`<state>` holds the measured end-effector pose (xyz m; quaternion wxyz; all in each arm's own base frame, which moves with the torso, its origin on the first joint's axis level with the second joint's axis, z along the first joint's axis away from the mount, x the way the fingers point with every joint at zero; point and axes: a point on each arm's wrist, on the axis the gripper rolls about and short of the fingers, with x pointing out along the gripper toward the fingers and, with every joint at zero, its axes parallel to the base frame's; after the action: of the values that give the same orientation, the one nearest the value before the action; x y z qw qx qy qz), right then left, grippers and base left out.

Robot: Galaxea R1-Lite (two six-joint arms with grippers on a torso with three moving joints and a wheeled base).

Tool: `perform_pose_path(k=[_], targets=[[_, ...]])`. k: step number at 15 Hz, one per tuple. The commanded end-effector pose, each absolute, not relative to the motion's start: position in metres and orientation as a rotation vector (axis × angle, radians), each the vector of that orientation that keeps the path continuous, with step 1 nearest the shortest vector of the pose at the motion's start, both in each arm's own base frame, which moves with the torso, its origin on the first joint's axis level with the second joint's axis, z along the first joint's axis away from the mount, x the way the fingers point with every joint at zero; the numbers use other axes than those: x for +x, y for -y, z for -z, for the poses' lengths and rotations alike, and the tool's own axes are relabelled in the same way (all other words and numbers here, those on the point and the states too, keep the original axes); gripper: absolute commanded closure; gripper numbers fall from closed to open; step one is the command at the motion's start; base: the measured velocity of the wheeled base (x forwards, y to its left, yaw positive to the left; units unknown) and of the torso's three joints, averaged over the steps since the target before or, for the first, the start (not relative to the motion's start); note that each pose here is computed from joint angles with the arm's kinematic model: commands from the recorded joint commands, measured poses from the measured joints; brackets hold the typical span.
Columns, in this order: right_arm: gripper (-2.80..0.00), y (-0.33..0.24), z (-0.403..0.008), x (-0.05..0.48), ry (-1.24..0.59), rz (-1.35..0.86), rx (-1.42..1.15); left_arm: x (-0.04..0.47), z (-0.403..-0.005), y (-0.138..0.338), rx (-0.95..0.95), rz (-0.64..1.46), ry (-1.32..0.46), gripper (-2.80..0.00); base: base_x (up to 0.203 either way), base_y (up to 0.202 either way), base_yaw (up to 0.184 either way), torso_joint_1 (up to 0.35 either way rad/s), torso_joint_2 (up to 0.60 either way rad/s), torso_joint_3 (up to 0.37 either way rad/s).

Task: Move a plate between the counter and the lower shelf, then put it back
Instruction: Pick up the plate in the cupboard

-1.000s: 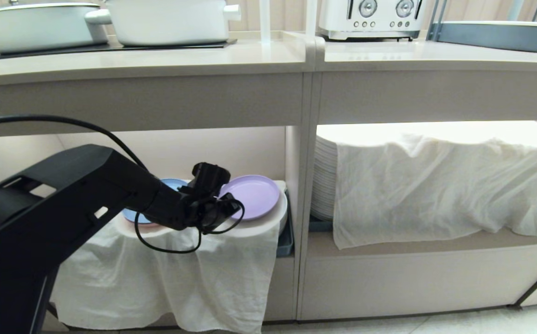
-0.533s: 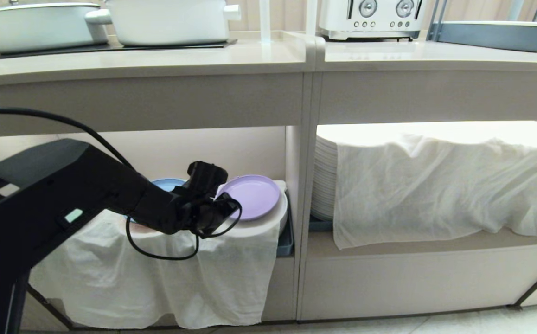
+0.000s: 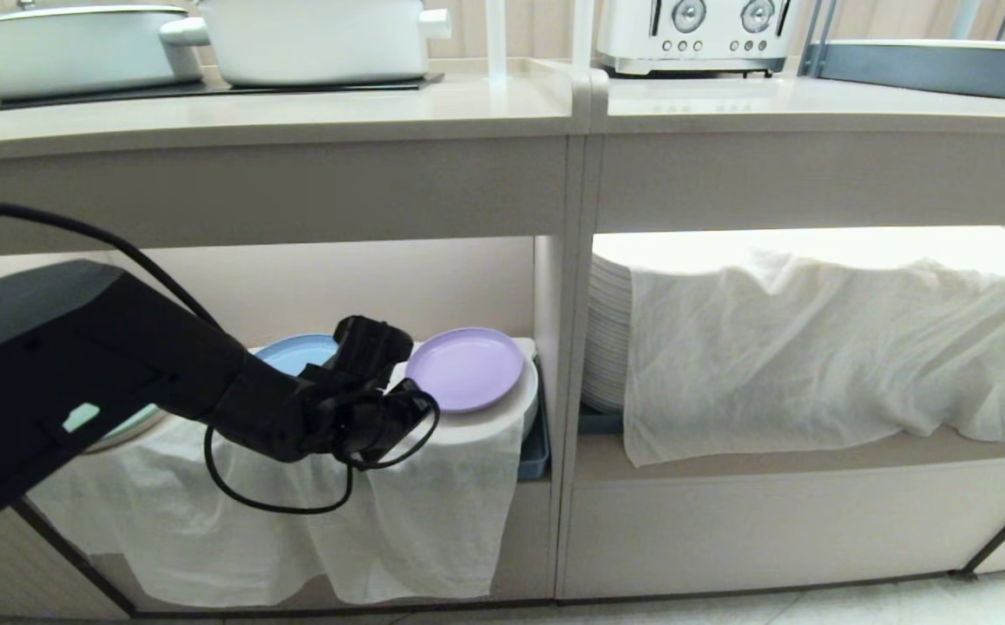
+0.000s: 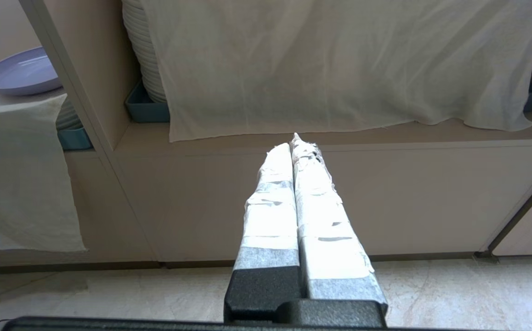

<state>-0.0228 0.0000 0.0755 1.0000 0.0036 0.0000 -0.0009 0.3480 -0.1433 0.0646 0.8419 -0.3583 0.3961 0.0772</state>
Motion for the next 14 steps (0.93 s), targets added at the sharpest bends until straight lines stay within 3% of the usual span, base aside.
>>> perform_pose_path(k=[1,14], targets=[[0.0,0.0,-0.075,-0.023,0.0,0.002,0.007,0.347,-0.065,0.143,-0.761,-0.17,-0.829,0.0,0.0,0.0,0.0,0.0,0.0,0.0],[0.0,0.0,-0.075,-0.023,0.0,0.002,0.006,0.383,-0.055,0.153,-0.789,-0.14,-0.751,0.0,0.0,0.0,0.0,0.0,0.0,0.0]])
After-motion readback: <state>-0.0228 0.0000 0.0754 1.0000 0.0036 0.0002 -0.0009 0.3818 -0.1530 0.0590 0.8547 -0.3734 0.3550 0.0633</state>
